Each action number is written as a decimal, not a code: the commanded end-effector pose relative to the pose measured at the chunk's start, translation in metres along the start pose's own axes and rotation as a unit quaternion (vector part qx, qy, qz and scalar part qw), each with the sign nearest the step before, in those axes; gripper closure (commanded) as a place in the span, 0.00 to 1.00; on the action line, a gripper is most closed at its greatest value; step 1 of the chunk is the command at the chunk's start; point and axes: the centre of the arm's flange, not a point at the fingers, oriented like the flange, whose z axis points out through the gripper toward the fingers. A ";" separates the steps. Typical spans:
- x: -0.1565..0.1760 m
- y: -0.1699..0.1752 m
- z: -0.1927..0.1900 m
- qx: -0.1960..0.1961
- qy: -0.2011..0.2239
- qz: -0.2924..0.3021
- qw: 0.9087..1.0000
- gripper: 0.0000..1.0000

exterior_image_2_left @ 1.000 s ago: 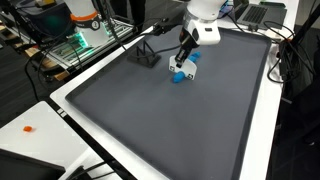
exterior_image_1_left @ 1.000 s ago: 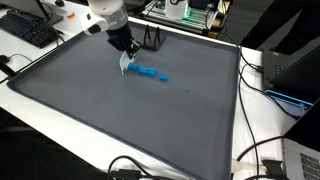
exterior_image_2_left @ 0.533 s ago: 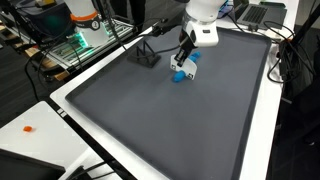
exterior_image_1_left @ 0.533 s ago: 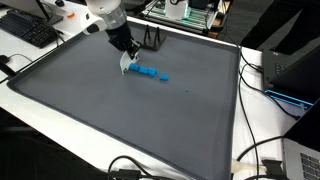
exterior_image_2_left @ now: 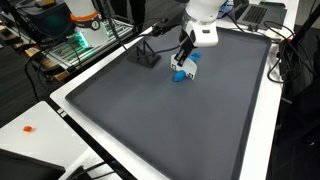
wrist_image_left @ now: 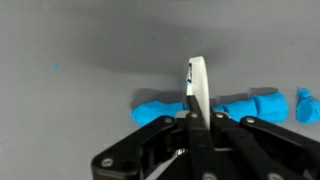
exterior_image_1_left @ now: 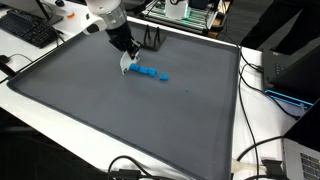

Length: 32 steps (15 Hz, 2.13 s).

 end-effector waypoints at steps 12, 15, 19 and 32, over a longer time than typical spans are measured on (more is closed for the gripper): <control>-0.020 0.001 0.020 0.019 -0.053 0.013 0.998 0.99; -0.024 0.001 0.025 0.022 -0.060 0.013 0.998 0.99; -0.029 0.001 0.029 0.023 -0.064 0.013 0.998 0.99; -0.036 0.001 0.003 0.031 -0.051 0.012 0.998 0.99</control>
